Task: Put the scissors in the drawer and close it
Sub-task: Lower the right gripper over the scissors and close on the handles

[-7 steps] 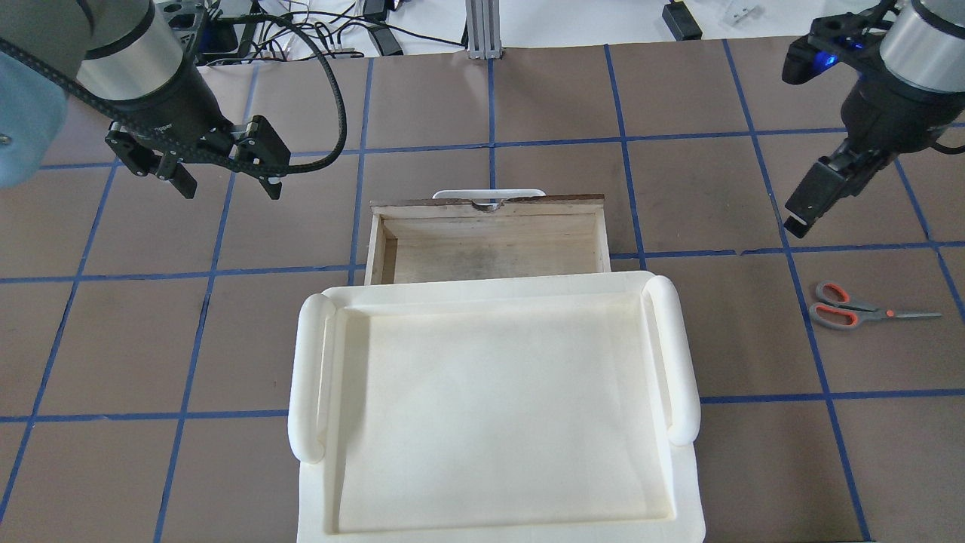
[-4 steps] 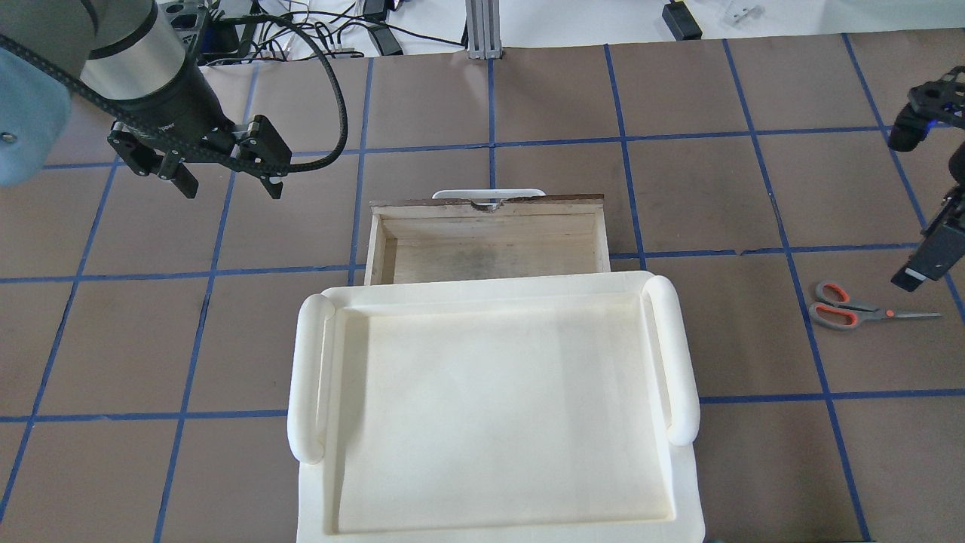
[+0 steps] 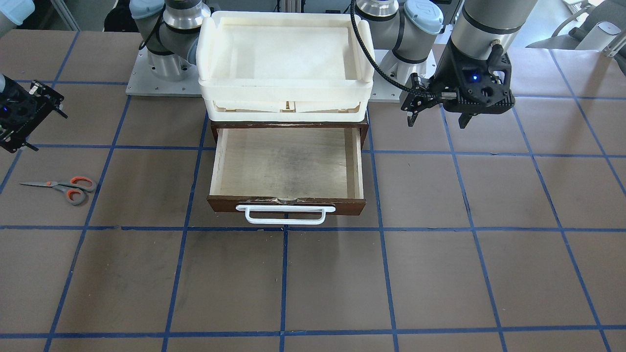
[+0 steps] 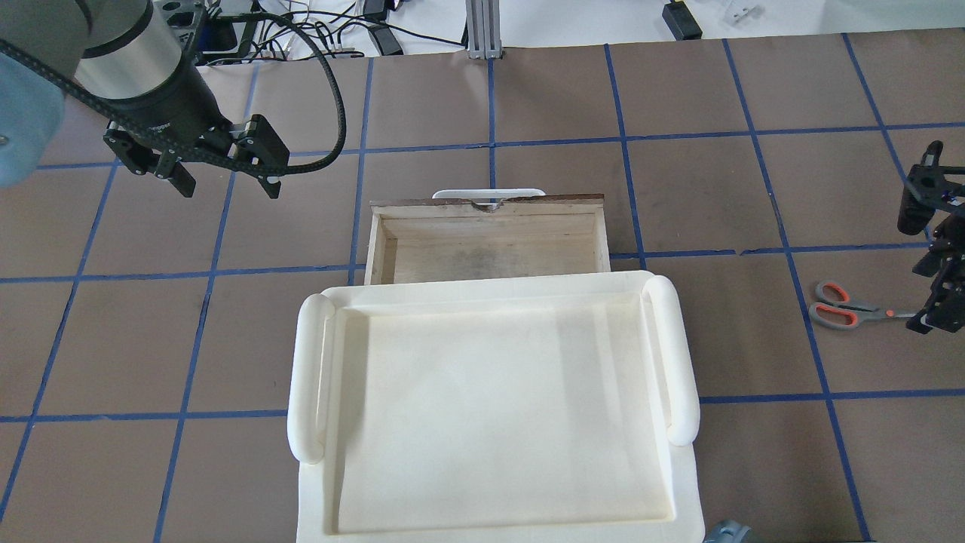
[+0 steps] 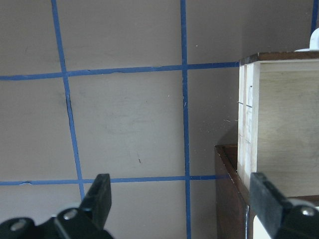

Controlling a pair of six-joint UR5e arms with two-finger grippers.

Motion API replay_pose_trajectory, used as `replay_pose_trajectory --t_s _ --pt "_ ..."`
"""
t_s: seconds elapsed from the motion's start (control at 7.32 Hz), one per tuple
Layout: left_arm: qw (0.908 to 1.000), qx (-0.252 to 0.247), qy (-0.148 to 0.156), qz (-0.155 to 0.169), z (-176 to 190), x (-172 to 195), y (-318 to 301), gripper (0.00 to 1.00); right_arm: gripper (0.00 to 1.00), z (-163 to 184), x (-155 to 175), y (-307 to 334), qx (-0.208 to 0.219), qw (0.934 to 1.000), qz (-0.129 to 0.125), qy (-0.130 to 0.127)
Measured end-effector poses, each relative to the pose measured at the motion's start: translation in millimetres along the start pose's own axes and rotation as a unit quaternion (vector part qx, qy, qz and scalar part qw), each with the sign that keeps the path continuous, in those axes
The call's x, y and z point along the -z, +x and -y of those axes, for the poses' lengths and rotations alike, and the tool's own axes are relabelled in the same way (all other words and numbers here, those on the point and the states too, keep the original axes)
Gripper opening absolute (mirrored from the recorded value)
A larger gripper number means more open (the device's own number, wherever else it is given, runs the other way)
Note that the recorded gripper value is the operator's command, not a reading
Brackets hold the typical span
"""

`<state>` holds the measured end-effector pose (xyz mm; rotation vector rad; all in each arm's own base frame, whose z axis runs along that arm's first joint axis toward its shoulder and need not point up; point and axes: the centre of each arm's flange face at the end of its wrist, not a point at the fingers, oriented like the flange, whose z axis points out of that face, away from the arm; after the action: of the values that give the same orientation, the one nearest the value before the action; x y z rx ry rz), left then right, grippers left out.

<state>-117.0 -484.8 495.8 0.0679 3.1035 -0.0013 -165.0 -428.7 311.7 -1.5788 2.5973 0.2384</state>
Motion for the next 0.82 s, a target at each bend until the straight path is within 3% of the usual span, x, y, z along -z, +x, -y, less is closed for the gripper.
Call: replay_pose_trajectory --t_s 0.41,0.82 --pt "1.0 0.001 0.0 0.0 -0.1 0.0 0.0 1.0 1.0 -34.9 -65.3 41.4 0.062 0.9975 -0.022 0.028" --pt "1.0 0.003 -0.001 0.0 0.2 -0.6 0.0 1.0 1.0 -32.2 -108.9 46.2 0.139 0.9874 -0.067 0.037"
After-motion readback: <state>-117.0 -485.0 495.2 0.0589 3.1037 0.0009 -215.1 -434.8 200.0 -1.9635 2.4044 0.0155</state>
